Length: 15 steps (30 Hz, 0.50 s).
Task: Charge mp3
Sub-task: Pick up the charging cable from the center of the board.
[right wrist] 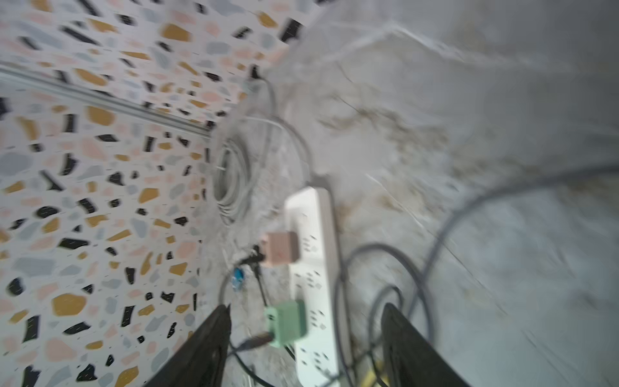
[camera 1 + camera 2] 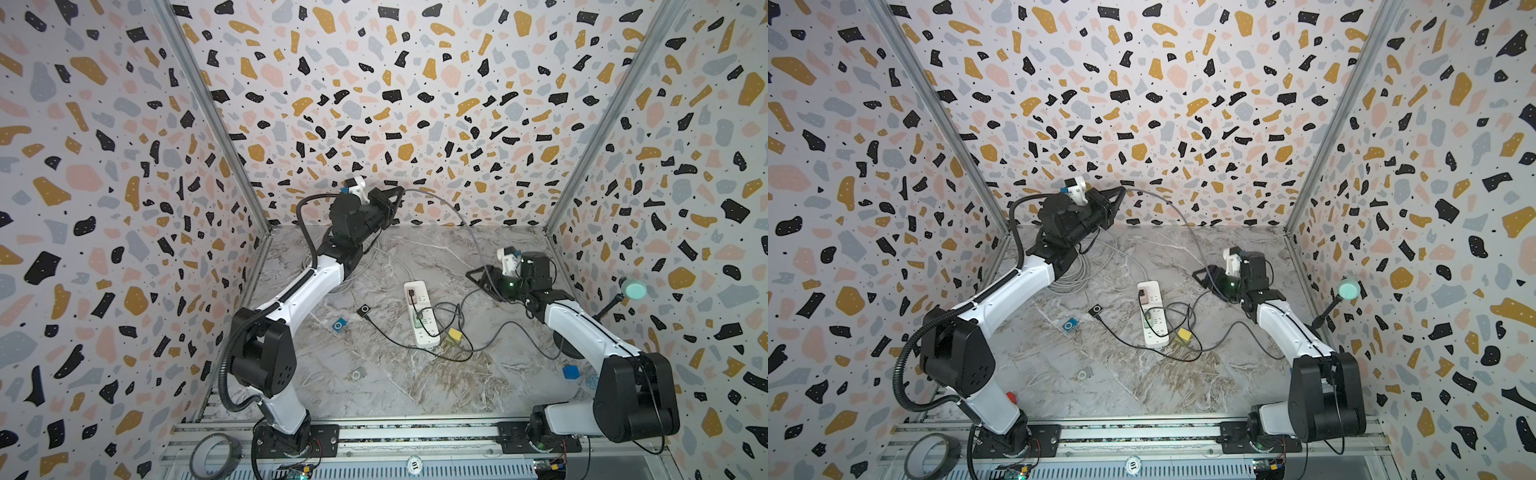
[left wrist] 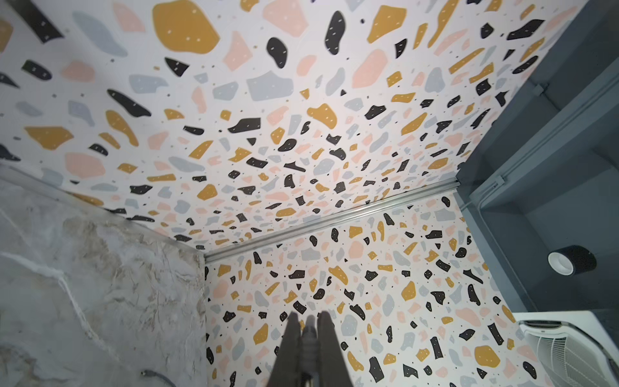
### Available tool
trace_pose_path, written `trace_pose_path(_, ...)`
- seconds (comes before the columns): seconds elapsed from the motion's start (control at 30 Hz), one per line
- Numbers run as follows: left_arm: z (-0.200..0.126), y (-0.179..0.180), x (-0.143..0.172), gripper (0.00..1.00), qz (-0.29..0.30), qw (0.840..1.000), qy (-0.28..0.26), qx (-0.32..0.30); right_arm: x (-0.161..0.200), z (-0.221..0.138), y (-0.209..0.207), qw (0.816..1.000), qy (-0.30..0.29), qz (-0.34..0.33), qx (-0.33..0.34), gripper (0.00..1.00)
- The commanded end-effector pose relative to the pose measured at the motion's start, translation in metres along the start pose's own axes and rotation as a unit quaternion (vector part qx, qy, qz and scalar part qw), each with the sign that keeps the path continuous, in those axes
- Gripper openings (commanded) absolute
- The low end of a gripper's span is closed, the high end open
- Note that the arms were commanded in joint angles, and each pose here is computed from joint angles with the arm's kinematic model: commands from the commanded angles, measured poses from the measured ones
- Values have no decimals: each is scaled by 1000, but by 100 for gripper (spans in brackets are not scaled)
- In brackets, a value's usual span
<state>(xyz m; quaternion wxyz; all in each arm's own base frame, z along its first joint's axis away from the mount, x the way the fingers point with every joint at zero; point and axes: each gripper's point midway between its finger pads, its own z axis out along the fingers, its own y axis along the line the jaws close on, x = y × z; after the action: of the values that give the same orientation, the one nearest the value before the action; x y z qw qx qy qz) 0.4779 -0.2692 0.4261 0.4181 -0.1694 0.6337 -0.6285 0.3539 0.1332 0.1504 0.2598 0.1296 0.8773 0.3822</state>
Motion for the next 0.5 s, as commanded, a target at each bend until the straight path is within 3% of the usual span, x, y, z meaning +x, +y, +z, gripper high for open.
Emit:
trace_pose_path(0.0, 8, -9, 16, 0, 70, 997, 36, 0, -4, -27, -28, 995, -33, 33, 86, 74)
trace_pose_path(0.1, 9, -2, 21, 0, 110, 992, 58, -27, -36, -54, -44, 984, -104, 48, 139, 74)
trace_pose_path(0.17, 9, 8, 26, 0, 120, 989, 72, -41, -65, -71, -26, 977, -157, 26, 139, 75)
trace_pose_path(0.3, 0, 37, 31, 0, 149, 982, 76, -92, -114, -90, 30, 969, -223, -34, 100, 77)
trace_pose_path(0.37, -2, 40, 34, 0, 144, 983, 78, -86, -129, -88, 55, 967, -237, -65, 59, 79)
trace_pose_path(0.47, 2, 27, 54, 0, 153, 981, 106, -55, -145, -79, 73, 968, -247, -48, 15, 79)
